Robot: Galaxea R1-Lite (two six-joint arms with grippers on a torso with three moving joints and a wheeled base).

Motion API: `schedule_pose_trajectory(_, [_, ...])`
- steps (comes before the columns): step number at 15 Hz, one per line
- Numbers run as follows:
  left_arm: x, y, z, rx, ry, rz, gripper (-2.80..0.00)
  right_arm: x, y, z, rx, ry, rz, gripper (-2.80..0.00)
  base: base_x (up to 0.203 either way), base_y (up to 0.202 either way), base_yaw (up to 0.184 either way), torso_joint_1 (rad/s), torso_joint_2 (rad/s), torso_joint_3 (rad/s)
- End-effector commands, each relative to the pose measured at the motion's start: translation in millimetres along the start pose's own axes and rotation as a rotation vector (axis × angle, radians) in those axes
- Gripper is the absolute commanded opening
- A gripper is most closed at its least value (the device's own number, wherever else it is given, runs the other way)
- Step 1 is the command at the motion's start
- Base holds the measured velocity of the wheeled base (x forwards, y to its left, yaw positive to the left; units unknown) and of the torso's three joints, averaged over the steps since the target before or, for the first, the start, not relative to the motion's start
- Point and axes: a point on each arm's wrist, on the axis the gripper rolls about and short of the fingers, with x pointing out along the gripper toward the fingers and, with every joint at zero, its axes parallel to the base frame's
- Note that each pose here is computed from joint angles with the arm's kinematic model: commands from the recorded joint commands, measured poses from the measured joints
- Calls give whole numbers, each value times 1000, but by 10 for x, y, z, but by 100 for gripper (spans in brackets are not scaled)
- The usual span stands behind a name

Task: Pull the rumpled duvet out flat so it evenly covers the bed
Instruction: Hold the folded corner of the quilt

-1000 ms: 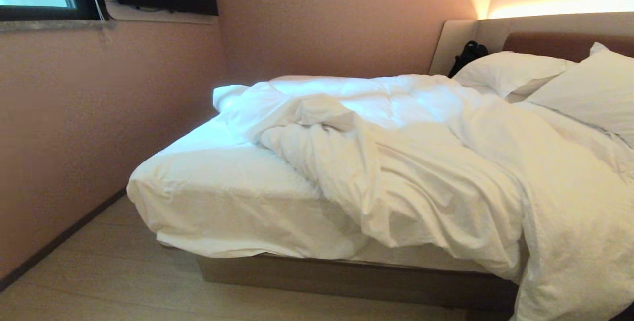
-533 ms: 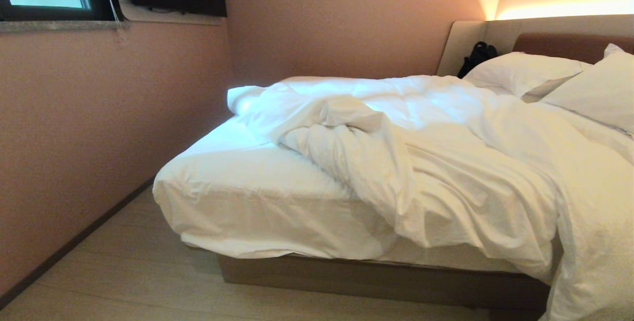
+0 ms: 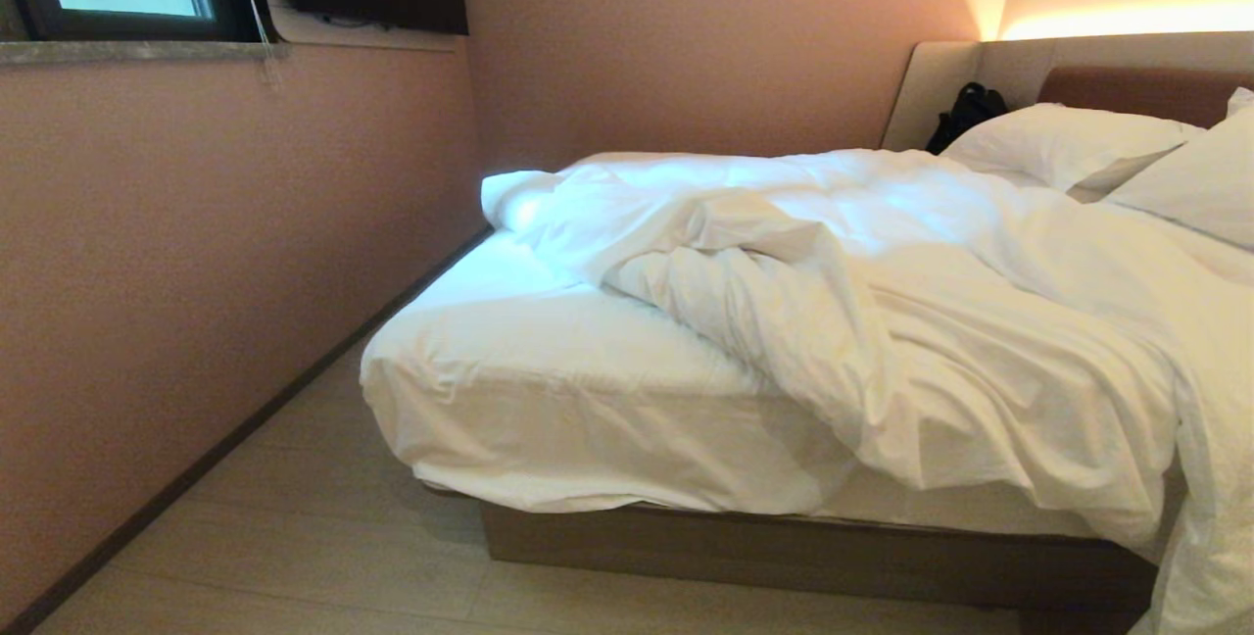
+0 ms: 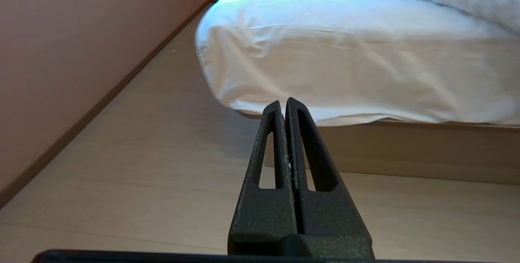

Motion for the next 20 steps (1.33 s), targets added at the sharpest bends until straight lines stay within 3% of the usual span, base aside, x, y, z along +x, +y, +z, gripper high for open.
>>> schedule_pose_trajectory(1, [1, 0, -1, 0, 2, 0, -280, 0, 0, 4, 0, -1, 0, -280, 0, 195, 3, 6, 3, 2])
schedule_pose_trajectory(20, [1, 0, -1, 0, 2, 0, -280, 1, 0, 0, 0, 1, 0, -280, 0, 187, -1, 2, 2, 2])
